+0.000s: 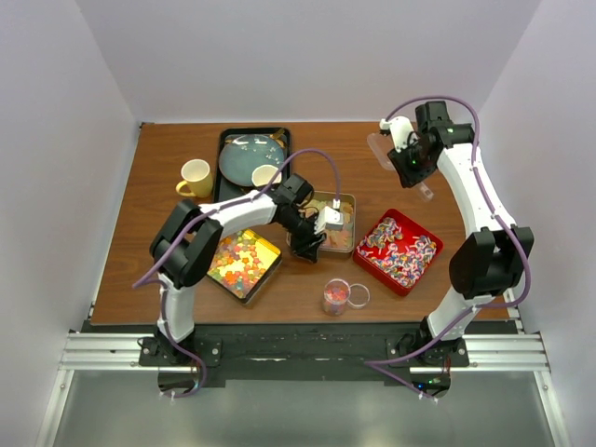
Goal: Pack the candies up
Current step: Move the storage box to the center of the board, then adjust the spatula, then scoop the fake candies from the storage box.
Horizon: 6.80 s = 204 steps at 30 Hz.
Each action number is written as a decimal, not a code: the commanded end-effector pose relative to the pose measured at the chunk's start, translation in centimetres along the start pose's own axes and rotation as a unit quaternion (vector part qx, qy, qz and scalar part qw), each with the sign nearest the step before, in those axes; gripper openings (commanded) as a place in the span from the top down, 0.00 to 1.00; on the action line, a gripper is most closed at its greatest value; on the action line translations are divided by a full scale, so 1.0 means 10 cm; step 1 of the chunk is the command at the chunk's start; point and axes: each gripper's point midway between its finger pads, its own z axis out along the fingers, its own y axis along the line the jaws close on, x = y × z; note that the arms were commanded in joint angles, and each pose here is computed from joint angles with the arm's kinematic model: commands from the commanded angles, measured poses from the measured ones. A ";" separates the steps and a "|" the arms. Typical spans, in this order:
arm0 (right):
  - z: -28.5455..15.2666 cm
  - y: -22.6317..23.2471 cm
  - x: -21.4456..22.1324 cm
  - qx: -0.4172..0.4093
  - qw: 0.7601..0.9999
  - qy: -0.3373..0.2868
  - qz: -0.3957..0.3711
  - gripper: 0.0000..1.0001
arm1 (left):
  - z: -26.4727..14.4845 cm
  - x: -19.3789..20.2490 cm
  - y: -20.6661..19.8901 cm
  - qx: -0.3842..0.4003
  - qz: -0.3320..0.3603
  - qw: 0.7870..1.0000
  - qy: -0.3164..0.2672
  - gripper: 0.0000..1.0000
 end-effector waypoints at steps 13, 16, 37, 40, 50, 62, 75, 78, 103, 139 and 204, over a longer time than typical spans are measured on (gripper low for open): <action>-0.09 0.42 0.03 -0.080 0.975 -0.087 -0.186 1.00 | -1.57 -1.17 0.39 -0.129 -0.073 0.966 -0.212 0.40; -0.16 0.66 0.04 -0.094 0.960 -0.121 -0.235 1.00 | -1.84 -1.17 0.43 -0.099 -0.130 0.946 -0.281 0.38; -0.16 1.14 -0.35 -0.019 0.923 -0.118 -0.365 1.00 | -1.79 -1.09 0.17 0.082 -0.246 0.894 -0.366 0.44; -0.20 1.22 -0.40 -0.022 0.919 -0.127 -0.373 1.00 | -1.72 -1.04 0.28 0.066 -0.264 0.892 -0.361 0.45; -0.23 1.27 -0.48 -0.015 0.911 -0.130 -0.391 1.00 | -1.63 -0.98 0.50 0.054 -0.286 0.886 -0.361 0.48; -0.14 1.40 -0.56 -0.008 0.900 -0.126 -0.417 1.00 | -1.62 -1.05 0.56 0.087 -0.280 0.882 -0.368 0.59; -0.37 1.46 -0.49 -0.123 0.925 -0.183 -0.308 0.59 | -1.64 -1.04 0.53 0.116 -0.258 0.887 -0.365 1.00; -0.49 1.41 -0.42 -0.146 0.916 -0.220 -0.302 0.56 | -1.64 -1.01 0.54 0.119 -0.264 0.886 -0.363 1.00; -0.31 1.65 -0.44 -0.180 0.886 -0.234 -0.357 0.96 | -1.65 -0.98 0.44 0.120 -0.263 0.887 -0.360 1.00; 0.40 0.83 -0.71 0.038 0.729 0.174 -0.661 1.00 | -0.83 0.35 0.25 -0.214 -0.038 0.963 -0.160 0.37; 0.82 1.39 -0.41 -0.068 0.716 0.155 -0.677 1.00 | -0.56 0.58 0.21 -0.127 -0.135 0.959 -0.216 0.41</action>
